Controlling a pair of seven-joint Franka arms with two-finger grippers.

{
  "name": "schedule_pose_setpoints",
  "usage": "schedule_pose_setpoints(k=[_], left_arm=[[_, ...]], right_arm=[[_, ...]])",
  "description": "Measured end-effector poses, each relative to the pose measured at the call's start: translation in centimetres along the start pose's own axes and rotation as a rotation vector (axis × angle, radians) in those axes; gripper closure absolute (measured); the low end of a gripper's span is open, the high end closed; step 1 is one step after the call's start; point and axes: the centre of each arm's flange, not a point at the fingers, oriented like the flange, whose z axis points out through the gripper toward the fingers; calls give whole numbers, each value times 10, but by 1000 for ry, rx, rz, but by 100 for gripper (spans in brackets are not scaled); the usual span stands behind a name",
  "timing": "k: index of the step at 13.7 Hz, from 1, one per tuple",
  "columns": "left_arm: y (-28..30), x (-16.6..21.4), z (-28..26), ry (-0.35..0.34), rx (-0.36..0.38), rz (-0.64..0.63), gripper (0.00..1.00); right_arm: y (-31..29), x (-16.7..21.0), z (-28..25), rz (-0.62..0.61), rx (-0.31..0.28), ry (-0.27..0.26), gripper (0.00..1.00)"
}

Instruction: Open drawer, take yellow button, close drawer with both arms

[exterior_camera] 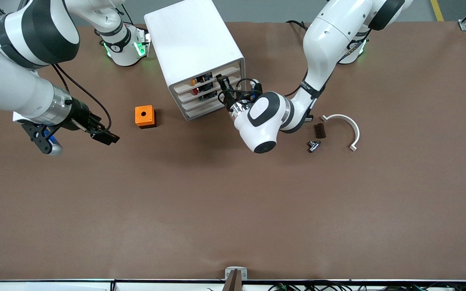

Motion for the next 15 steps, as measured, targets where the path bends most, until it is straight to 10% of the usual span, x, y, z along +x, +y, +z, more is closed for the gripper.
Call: schedule_pose_setpoints(k=[13,15], left_arm=[[33,51,-160,-239,-28,177,87],[34,60,-172,-245,-24,222,71]], right_arm=[[-66,-92,41,199,21,11,0],[-81,-129,52,221,19,10,0]])
